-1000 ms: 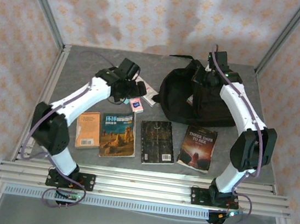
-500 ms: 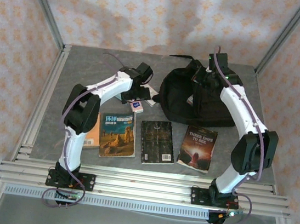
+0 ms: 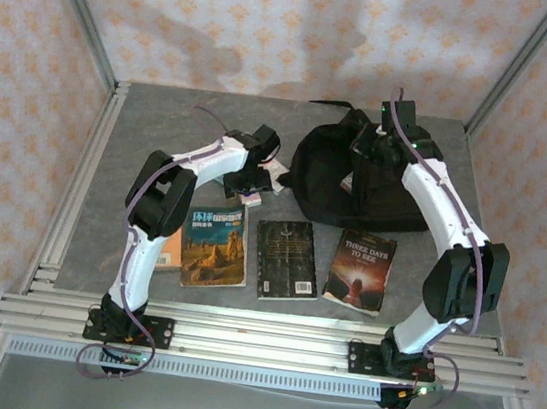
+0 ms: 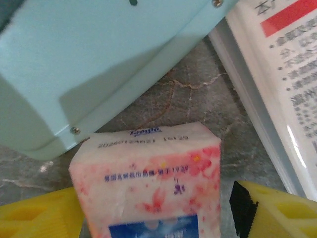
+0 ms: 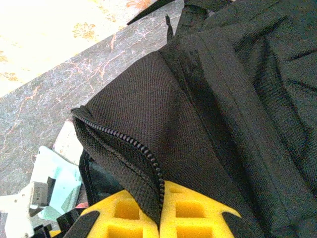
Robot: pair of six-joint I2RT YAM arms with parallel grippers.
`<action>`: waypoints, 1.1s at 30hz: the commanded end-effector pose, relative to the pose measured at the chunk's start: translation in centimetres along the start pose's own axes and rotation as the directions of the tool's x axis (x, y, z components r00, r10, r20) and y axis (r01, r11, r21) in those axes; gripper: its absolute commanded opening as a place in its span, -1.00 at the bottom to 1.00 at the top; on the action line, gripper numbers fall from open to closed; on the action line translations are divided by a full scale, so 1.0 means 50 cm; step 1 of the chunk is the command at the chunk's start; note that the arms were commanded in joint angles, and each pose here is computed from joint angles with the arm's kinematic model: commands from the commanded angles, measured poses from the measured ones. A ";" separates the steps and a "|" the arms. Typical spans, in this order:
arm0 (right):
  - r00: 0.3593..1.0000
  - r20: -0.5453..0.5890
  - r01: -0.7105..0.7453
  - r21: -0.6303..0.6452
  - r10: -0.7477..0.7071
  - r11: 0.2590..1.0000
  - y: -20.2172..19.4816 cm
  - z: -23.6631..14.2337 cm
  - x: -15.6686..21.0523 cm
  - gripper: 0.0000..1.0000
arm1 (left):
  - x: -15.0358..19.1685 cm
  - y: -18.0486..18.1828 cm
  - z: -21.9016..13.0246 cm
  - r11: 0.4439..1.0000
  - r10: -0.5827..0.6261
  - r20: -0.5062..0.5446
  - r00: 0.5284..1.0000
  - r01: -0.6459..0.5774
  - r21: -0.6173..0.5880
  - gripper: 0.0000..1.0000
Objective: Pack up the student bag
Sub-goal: Pick up the personal item from the center of the table, then place the personal item in the student bag.
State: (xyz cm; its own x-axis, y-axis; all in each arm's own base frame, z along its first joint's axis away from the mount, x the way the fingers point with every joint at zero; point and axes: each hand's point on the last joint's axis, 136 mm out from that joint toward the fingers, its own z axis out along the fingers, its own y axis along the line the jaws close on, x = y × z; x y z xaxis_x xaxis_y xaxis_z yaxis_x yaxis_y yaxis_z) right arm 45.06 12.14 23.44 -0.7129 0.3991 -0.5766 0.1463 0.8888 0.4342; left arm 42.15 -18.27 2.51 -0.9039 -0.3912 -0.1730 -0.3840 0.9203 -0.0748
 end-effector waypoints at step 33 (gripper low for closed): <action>0.992 0.106 0.092 -0.233 -0.069 0.968 0.106 -0.154 -0.048 -1.00 | -0.013 -0.332 -0.360 0.790 0.156 0.210 0.965 -0.249 0.560 -0.16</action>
State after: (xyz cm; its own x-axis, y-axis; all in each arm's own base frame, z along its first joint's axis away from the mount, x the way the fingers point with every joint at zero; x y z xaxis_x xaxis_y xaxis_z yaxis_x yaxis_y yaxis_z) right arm 43.09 13.66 27.52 -0.7137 0.3459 -0.6091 0.0052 0.8722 0.4892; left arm 44.93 -28.71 23.38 -0.8520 -0.2979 -0.4304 -0.0332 0.8513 -0.5236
